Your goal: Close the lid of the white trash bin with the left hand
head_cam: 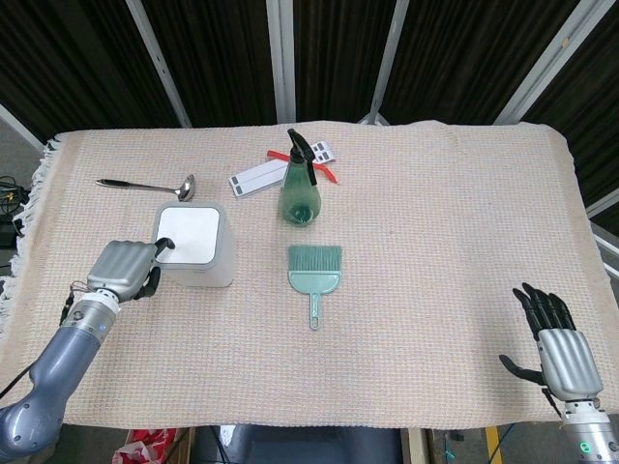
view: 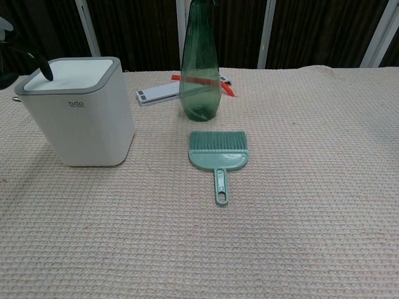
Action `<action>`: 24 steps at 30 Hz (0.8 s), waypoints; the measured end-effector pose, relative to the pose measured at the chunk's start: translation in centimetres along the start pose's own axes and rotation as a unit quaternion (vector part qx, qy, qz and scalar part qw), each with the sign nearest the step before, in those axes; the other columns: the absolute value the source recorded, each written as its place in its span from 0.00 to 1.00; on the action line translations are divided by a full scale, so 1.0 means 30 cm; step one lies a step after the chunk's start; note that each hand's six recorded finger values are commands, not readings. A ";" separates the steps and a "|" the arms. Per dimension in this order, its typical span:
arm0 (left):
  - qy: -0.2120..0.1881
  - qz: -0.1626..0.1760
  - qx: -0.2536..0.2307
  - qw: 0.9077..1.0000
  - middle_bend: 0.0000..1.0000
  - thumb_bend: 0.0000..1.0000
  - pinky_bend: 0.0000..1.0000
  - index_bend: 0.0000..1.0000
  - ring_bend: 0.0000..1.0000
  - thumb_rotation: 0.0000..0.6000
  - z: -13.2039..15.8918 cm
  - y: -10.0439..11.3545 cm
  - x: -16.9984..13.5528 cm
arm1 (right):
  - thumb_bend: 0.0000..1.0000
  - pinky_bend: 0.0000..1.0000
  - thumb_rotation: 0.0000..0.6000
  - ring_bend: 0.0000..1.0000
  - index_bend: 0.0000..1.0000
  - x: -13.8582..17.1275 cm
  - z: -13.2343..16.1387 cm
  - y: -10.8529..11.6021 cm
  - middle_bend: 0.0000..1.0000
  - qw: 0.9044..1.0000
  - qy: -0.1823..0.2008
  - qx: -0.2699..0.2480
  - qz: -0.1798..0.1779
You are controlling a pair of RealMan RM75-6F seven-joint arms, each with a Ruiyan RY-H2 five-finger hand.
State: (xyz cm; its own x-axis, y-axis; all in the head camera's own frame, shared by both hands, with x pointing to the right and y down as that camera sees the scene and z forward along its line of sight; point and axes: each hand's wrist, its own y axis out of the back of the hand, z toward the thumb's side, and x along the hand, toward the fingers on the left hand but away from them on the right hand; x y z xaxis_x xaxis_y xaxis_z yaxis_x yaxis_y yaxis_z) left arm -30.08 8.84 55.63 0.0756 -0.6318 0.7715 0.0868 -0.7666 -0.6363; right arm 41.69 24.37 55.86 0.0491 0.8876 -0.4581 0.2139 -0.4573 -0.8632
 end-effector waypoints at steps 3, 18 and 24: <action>0.002 -0.003 -0.001 1.000 1.00 0.67 1.00 0.23 0.93 1.00 -0.004 -0.010 0.004 | 0.21 0.00 1.00 0.00 0.00 0.000 0.001 0.000 0.00 1.000 0.000 0.000 0.000; -0.004 0.017 -0.014 1.000 1.00 0.67 1.00 0.23 0.93 1.00 0.009 0.022 0.001 | 0.21 0.00 1.00 0.00 0.00 0.004 0.002 0.001 0.00 1.000 0.002 -0.001 0.000; -0.016 0.048 -0.024 0.998 0.92 0.60 0.99 0.18 0.86 1.00 0.022 0.077 -0.020 | 0.21 0.00 1.00 0.00 0.00 0.004 0.003 0.001 0.00 1.000 0.003 -0.001 0.000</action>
State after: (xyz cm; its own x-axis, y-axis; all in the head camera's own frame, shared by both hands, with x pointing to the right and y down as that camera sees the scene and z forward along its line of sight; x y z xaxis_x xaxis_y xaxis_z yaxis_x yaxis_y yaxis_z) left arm -29.27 7.53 53.71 0.1131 -0.6986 0.7065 0.0296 -0.7084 -0.7052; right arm 41.63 24.46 55.76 0.0549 0.8876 -0.4574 0.2167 -0.4578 -0.8622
